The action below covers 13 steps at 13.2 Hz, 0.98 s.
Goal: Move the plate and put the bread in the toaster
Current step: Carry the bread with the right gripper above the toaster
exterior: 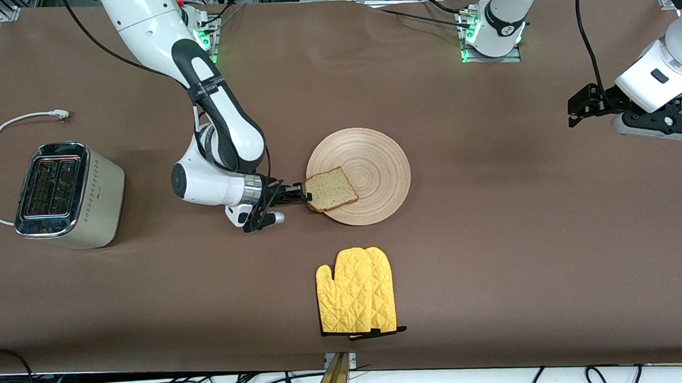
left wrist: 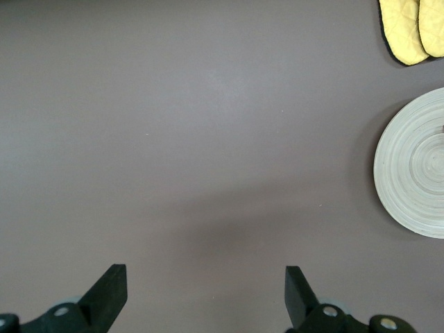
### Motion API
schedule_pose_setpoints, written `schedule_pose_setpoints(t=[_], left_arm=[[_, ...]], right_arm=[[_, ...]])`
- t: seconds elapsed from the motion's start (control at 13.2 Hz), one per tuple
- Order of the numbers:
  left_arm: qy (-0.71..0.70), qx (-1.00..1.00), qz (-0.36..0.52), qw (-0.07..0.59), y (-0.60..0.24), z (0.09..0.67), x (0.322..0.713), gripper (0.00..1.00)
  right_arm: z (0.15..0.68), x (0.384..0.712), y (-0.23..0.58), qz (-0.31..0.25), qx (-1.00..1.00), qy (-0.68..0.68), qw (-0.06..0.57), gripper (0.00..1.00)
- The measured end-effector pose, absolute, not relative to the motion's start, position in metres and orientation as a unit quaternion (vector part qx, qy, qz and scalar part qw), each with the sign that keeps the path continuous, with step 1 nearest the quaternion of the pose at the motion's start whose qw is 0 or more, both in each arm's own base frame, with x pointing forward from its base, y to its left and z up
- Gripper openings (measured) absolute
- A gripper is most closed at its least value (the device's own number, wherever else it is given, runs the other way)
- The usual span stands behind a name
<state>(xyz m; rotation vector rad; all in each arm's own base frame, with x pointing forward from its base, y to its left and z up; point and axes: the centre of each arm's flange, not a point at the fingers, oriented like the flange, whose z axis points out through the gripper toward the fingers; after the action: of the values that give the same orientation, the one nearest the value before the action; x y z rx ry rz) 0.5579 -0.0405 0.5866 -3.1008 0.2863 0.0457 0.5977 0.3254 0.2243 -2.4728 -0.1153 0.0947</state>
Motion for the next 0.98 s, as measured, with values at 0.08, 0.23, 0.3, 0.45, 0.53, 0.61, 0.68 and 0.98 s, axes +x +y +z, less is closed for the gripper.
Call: schedule_pose_setpoints(t=[0.08, 0.23, 0.3, 0.45, 0.53, 0.61, 0.68, 0.98], left_arm=[[0.092, -0.996, 0.015, 0.014, -0.040, 0.586, 0.558, 1.00], [0.092, -0.996, 0.015, 0.014, -0.041, 0.586, 0.558, 1.00], [0.092, -0.996, 0.016, 0.014, -0.041, 0.585, 0.558, 1.00], [0.092, -0.996, 0.016, 0.014, -0.041, 0.585, 0.559, 1.00], [0.092, -0.996, 0.016, 0.014, -0.041, 0.585, 0.559, 1.00], [0.092, -0.996, 0.016, 0.014, -0.041, 0.585, 0.559, 1.00], [0.092, -0.996, 0.016, 0.014, -0.041, 0.585, 0.559, 1.00], [0.093, -0.996, 0.012, 0.014, -0.041, 0.589, 0.559, 1.00]], right_arm=[[0.242, 0.603, 0.329, 0.038, -0.950, -0.043, 0.307, 0.05], [0.283, 0.611, 0.339, 0.051, -0.960, -0.051, 0.270, 0.05], [0.305, 0.615, 0.341, 0.060, -0.964, -0.054, 0.255, 0.05], [0.346, 0.627, 0.331, 0.078, -0.966, -0.061, 0.237, 0.05], [0.365, 0.635, 0.318, 0.085, -0.968, -0.066, 0.225, 0.05], [0.380, 0.642, 0.302, 0.089, -0.972, -0.071, 0.207, 0.05], [0.393, 0.649, 0.286, 0.089, -0.976, -0.076, 0.183, 0.05], [0.422, 0.660, 0.240, 0.081, -0.990, -0.091, 0.075, 0.05]])
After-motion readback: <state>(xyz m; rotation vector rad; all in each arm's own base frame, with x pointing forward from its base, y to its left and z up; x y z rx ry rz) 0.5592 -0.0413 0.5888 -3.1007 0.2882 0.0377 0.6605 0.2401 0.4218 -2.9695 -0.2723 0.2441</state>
